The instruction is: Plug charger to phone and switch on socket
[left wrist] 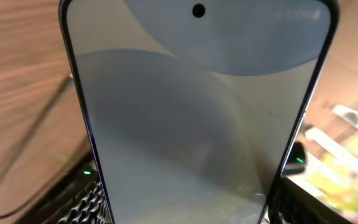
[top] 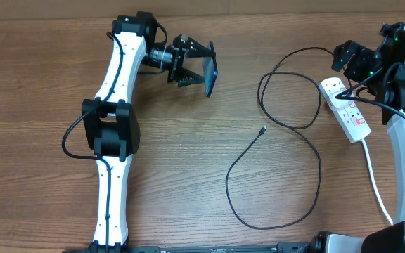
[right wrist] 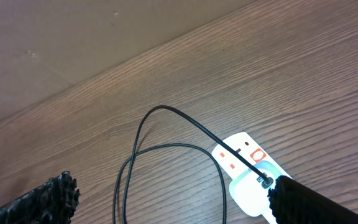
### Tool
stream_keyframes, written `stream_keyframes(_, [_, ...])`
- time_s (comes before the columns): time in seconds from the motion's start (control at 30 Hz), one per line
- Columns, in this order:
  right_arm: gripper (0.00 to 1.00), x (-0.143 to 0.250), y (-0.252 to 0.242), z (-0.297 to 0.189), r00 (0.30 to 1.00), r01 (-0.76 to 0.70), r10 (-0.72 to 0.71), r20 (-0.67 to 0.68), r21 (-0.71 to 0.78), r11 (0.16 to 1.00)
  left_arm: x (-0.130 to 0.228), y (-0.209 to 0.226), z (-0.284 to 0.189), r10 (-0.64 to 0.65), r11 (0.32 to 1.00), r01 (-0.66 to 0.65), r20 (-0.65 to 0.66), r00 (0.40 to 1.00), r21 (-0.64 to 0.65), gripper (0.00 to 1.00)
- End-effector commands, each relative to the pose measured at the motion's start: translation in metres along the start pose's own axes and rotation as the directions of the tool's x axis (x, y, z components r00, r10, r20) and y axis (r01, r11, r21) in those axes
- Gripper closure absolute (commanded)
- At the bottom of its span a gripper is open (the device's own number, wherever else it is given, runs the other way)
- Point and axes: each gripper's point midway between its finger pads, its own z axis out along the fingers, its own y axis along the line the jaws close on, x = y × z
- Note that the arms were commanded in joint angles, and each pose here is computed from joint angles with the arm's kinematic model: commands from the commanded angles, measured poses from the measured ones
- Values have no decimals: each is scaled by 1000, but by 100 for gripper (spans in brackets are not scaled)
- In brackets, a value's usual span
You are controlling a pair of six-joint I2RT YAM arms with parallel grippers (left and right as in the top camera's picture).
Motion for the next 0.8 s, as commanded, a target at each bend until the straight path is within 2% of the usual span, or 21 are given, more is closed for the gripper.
stream_keyframes(0.0, [0, -12, 1, -6, 999, -5, 5, 33, 2, 1000, 12, -31, -3, 29, 988, -18, -65, 997, 155, 33])
stream_keyframes(0.13, [0, -12, 1, -6, 999, -5, 5, 33, 2, 1000, 12, -32, -3, -27, 987, 39, -77, 997, 159, 33])
stream_keyframes(0.77, [0, -11, 6, -6, 1000, -19, 19, 25, -27, 999, 8, -36, -21, -131, 970, 145, -81, 988, 193, 30])
